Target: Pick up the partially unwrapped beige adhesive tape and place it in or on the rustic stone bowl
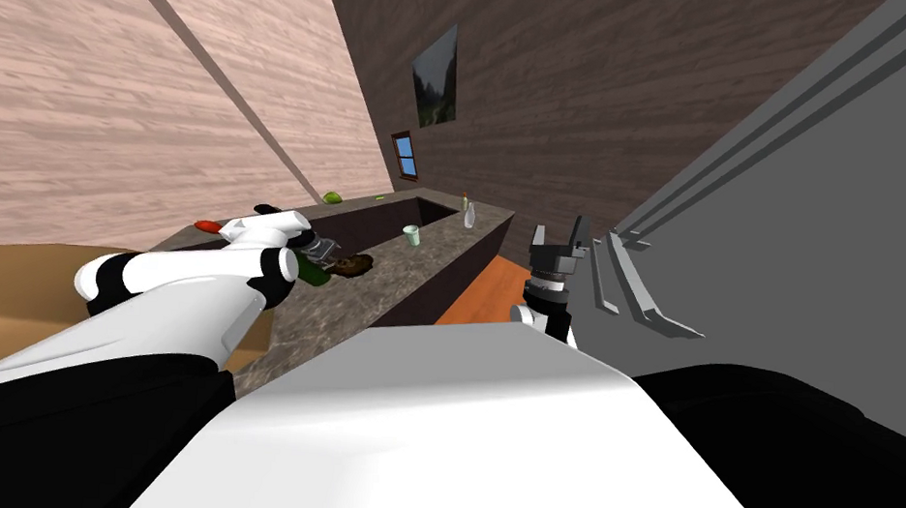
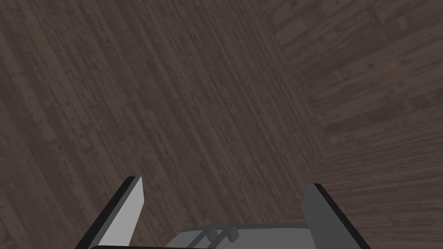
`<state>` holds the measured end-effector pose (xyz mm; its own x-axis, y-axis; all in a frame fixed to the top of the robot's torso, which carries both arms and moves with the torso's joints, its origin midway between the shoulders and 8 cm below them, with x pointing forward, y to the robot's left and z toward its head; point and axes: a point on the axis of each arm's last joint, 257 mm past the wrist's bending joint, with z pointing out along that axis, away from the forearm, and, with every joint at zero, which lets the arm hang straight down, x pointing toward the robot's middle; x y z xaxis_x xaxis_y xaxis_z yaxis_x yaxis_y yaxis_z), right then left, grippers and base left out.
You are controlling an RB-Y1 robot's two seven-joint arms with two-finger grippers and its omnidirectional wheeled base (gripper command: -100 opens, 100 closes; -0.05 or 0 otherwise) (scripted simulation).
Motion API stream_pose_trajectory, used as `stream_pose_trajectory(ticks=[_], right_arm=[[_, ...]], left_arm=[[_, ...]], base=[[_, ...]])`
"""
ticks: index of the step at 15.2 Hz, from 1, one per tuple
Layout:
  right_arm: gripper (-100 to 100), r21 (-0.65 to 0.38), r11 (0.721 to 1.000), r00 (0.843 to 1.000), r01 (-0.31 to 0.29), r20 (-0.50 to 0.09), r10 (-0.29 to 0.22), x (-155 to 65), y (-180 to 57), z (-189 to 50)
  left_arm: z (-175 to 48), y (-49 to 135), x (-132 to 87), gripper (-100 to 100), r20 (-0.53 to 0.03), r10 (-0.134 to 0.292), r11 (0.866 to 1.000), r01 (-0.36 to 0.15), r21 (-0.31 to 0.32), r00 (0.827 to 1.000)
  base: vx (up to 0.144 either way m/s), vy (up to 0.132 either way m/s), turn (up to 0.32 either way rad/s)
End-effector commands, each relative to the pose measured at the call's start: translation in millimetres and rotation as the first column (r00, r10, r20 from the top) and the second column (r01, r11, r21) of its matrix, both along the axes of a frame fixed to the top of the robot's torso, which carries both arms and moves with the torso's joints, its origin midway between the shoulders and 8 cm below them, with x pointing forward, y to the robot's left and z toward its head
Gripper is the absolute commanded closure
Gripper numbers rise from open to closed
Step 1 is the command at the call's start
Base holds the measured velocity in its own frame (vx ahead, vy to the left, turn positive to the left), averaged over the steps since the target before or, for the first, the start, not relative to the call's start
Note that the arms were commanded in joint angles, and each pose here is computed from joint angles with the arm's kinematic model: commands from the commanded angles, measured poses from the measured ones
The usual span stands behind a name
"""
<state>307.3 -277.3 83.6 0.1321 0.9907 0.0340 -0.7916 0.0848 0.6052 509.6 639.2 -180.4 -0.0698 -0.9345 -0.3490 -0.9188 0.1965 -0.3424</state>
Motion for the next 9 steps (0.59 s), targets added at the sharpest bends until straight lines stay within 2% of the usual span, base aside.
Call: stream_pose_trajectory(ticks=[1,4,6,7,8,9], right_arm=[[0,0.000,1.000,1.000,0.000,0.000,0.000,0.0,0.0,0.0],[0,0.000,1.000,1.000,0.000,0.000,0.000,0.0,0.0,0.0],[0,0.000,1.000,1.000,0.000,0.000,0.000,0.0,0.0,0.0],[0,0.000,1.000,1.000,0.000,0.000,0.000,0.0,0.0,0.0],[0,0.000,1.000,1.000,0.000,0.000,0.000,0.0,0.0,0.0],[0,0.000,1.000,1.000,0.000,0.000,0.000,0.0,0.0,0.0]], left_arm=[[-0.7,0.0,-5.4,-100,-0.013,0.006,1.000,-0.006,-0.010,1.000],[17.5,3.4,-2.0,-100,0.002,-0.004,1.000,0.004,0.002,1.000],[8.3,3.2,-8.7,-100,-0.016,0.006,1.000,-0.006,-0.013,1.000],[27.7,6.5,-4.7,-100,0.002,-0.005,1.000,0.005,0.001,1.000],[30.3,9.0,-3.4,-100,0.007,-0.011,1.000,0.011,0.016,1.000],[27.7,6.5,-4.7,-100,0.002,-0.005,1.000,0.005,0.001,1.000]], base=[[0.022,-0.023,0.004],[0.005,-0.008,0.000],[0.012,-0.012,0.002],[0.014,-0.021,0.008],[0.017,-0.024,0.016],[0.015,-0.015,0.002]])
